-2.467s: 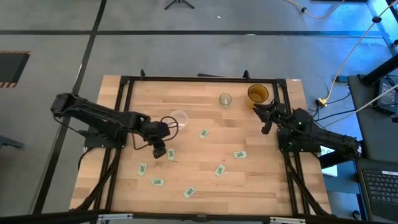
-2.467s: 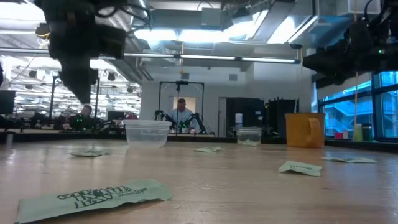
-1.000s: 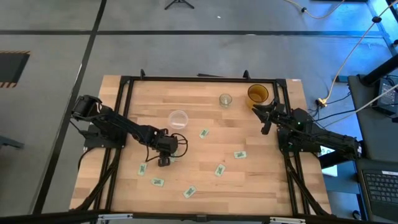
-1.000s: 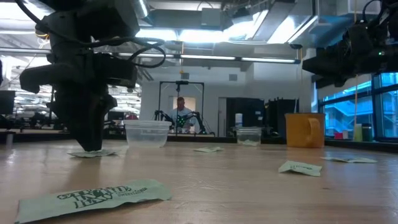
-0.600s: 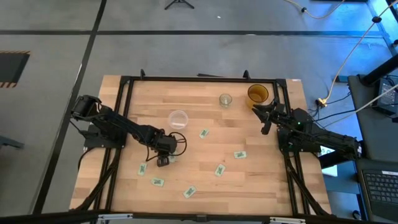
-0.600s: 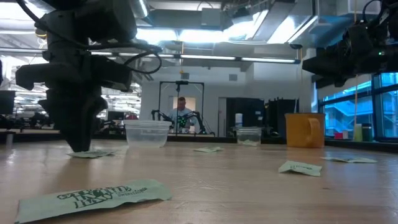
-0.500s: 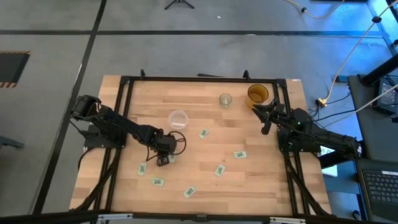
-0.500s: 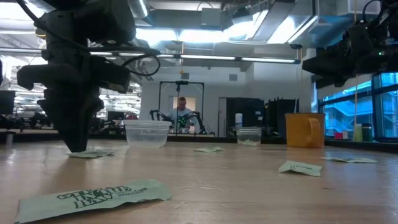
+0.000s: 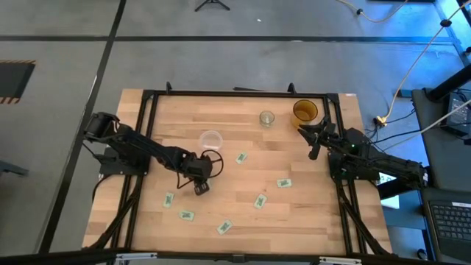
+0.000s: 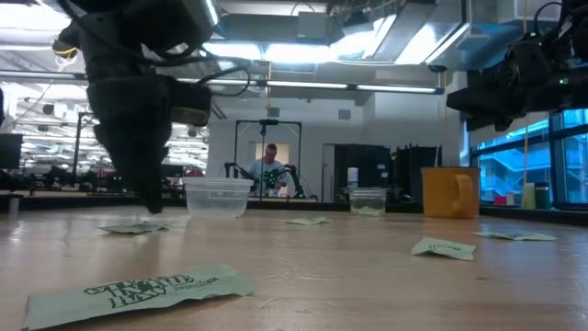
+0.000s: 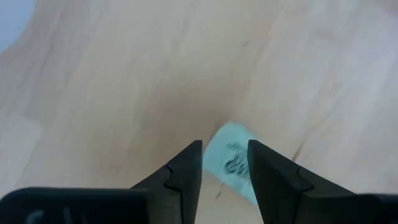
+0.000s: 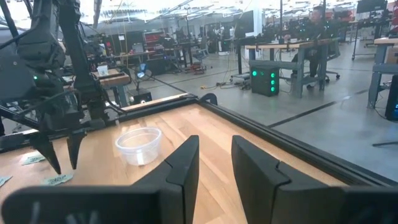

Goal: Pick and place Stevia / Truvia into bins
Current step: Put the stevia packet into the transparent container

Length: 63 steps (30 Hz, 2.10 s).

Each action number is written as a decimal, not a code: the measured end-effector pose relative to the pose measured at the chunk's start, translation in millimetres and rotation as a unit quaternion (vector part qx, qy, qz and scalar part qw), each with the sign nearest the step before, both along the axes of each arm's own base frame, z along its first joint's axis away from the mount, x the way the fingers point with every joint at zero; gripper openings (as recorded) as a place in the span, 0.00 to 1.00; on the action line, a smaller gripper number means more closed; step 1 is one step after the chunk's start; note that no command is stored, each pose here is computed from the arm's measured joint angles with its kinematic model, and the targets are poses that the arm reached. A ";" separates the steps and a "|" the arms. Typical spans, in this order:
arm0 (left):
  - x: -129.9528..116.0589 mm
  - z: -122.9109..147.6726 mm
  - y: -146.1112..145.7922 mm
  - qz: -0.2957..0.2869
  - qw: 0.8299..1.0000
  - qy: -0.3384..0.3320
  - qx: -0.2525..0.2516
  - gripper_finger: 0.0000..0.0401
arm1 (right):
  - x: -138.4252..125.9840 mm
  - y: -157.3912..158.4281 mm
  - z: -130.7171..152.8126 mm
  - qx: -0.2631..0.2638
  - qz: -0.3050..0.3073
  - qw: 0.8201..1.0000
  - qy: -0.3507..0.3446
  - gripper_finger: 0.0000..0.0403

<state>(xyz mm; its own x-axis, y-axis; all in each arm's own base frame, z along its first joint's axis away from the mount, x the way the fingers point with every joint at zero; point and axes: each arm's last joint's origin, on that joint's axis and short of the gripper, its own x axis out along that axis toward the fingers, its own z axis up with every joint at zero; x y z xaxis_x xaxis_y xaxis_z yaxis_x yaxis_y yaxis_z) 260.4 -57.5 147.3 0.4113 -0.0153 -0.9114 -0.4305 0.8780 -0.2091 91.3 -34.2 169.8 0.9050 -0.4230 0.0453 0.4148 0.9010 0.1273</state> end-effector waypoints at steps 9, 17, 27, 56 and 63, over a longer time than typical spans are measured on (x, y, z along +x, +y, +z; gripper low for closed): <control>-0.8 -2.8 -15.6 -0.109 0.992 -0.012 0.065 0.31 | 0.0 0.0 0.0 0.000 0.000 1.000 0.000 0.25; 2.2 -16.4 -21.0 -0.131 0.989 0.008 0.069 0.31 | 0.0 0.0 0.1 0.000 0.000 1.000 0.000 0.25; 6.8 -27.2 -22.0 -0.131 0.990 0.018 0.057 0.29 | 0.0 0.0 0.1 0.000 0.000 1.000 0.000 0.25; 7.9 -26.7 -22.3 -0.131 0.989 0.002 0.061 0.10 | 0.0 0.0 0.0 0.000 0.000 1.000 0.000 0.25; 7.5 -21.7 -22.4 -0.134 0.990 -0.007 0.051 0.07 | 0.0 0.0 0.0 0.000 0.000 1.000 0.000 0.25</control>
<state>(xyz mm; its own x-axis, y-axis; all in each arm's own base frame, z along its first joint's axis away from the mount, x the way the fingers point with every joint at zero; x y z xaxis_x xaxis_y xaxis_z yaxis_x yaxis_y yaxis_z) 267.9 -79.9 125.6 0.4175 -0.0341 -0.9081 -0.1772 0.9771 -0.1182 91.3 -34.2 169.8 0.9049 -0.4232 0.0460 0.4149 0.9010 0.1270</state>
